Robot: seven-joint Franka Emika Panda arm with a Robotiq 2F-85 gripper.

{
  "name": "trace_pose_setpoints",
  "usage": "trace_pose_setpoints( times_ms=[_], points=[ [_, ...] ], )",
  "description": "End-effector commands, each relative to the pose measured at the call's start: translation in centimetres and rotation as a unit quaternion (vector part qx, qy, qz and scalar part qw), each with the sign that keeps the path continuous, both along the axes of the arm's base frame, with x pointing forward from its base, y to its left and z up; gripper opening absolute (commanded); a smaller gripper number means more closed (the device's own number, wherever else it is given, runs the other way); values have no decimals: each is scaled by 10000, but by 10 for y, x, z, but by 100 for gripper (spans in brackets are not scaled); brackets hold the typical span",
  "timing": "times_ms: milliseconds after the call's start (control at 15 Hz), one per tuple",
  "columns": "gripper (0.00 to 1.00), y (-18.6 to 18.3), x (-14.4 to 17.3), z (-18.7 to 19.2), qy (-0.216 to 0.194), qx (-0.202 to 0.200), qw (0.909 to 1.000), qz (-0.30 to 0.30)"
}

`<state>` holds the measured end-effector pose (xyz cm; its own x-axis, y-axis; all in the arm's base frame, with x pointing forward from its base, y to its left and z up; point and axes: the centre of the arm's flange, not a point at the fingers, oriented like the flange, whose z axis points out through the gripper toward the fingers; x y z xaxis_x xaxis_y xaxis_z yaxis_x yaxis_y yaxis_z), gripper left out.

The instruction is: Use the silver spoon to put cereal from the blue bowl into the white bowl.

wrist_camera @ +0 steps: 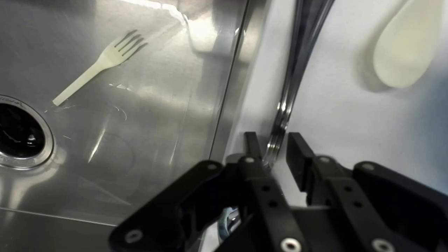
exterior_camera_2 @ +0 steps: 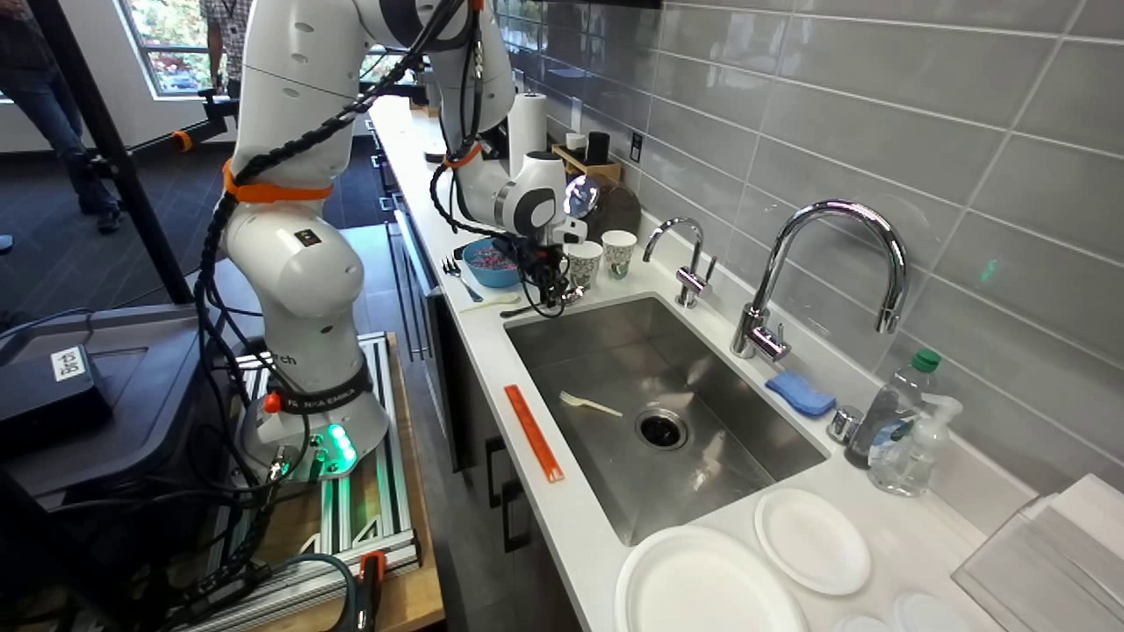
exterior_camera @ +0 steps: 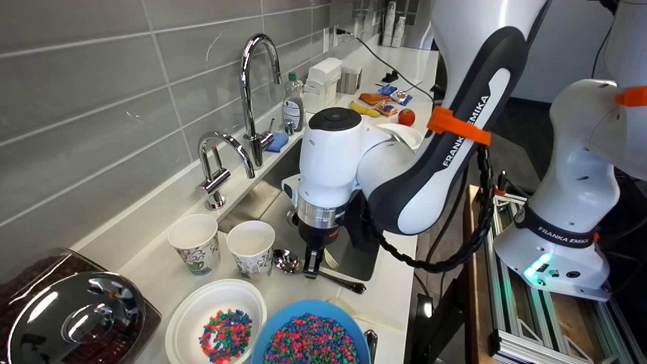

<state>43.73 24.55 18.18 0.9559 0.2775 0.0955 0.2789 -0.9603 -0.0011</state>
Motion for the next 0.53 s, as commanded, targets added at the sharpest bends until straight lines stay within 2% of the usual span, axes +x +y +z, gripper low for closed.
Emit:
trace_pose_setpoints(
  times_ms=[0, 133, 200, 467],
  points=[
    [31, 5, 1, -6, -30, -74, 10000, -32],
    [44, 5, 1, -6, -32, -77, 10000, -31],
    [47, 5, 1, -6, -32, -77, 10000, -27],
    [10, 4, 2, -7, -25, -83, 10000, -25]
  ],
)
